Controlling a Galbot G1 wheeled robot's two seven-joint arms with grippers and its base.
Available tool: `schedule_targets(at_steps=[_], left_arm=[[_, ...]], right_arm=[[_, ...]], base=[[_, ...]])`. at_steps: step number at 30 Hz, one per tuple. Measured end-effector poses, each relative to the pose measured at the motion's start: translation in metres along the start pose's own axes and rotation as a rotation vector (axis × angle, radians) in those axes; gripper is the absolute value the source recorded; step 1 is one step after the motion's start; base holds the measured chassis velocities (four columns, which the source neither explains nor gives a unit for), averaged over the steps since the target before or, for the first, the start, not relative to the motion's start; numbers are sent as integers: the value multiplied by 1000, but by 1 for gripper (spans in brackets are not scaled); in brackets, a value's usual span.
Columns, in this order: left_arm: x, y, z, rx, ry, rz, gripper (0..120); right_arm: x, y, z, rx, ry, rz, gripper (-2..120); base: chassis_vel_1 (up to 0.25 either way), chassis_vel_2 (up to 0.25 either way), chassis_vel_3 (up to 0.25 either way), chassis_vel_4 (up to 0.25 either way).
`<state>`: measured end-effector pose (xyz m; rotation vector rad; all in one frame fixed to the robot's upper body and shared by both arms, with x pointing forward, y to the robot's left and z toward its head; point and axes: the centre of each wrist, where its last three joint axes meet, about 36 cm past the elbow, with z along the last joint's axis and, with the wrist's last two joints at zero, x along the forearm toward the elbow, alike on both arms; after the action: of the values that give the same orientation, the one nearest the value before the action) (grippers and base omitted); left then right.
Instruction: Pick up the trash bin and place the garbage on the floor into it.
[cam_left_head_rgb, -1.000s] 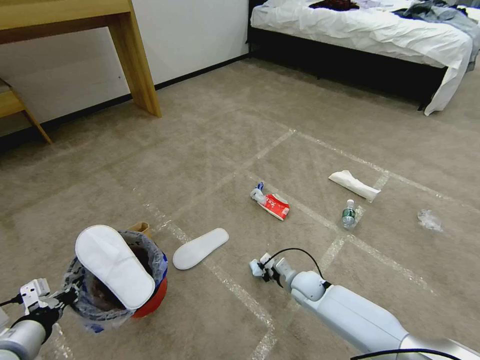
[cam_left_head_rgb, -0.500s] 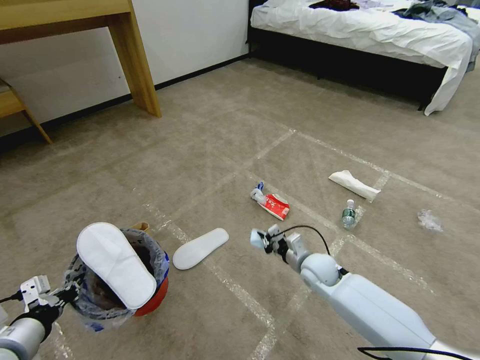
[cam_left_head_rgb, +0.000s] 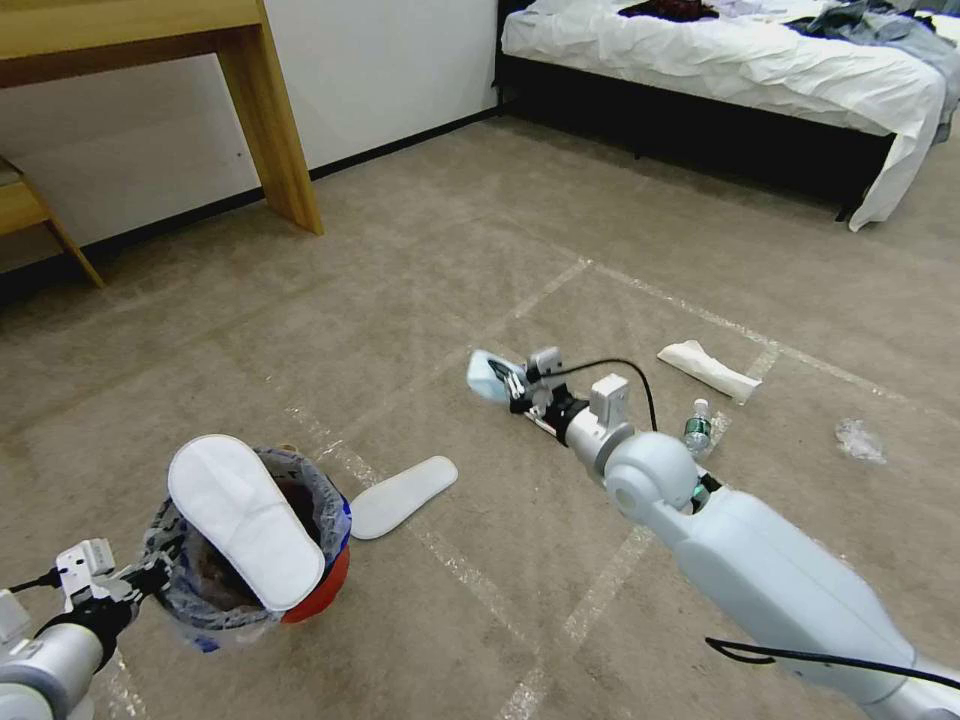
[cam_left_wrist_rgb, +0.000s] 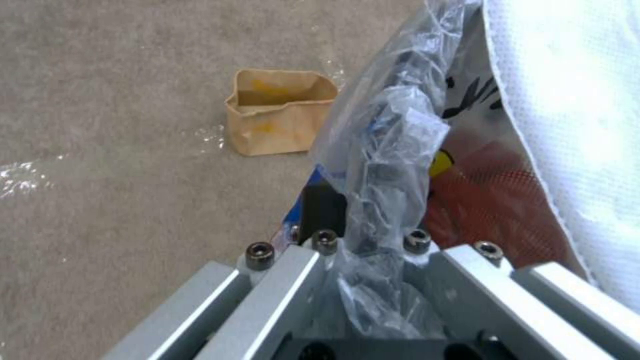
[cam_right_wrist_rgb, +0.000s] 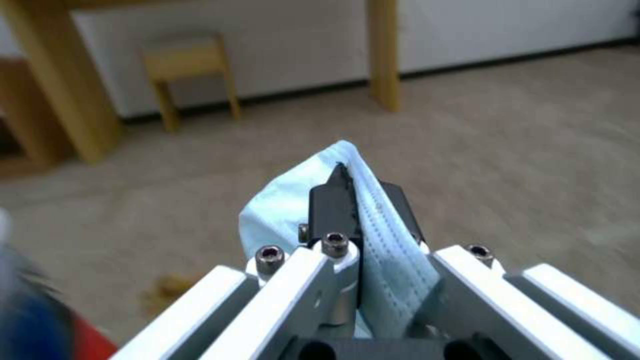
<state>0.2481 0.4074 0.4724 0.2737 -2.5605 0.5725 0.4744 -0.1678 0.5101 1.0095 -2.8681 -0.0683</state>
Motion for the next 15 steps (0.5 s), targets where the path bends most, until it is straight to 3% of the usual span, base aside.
schedule_targets(at_steps=[3,9,15], left_arm=[[1,-4,-3,-18,2,13,1],[1,-6,-4,-23,6,20,1],[1,-7,-3,-24,6,22,1]], right_arm=[[12,37,-47,-58,-40,-114,0],[13,79,-90,-91,-40,-249,0],[3,111,-117,-74,1,-349,0]], base=[[0,0,0,0],[0,0,0,0],[0,0,0,0]])
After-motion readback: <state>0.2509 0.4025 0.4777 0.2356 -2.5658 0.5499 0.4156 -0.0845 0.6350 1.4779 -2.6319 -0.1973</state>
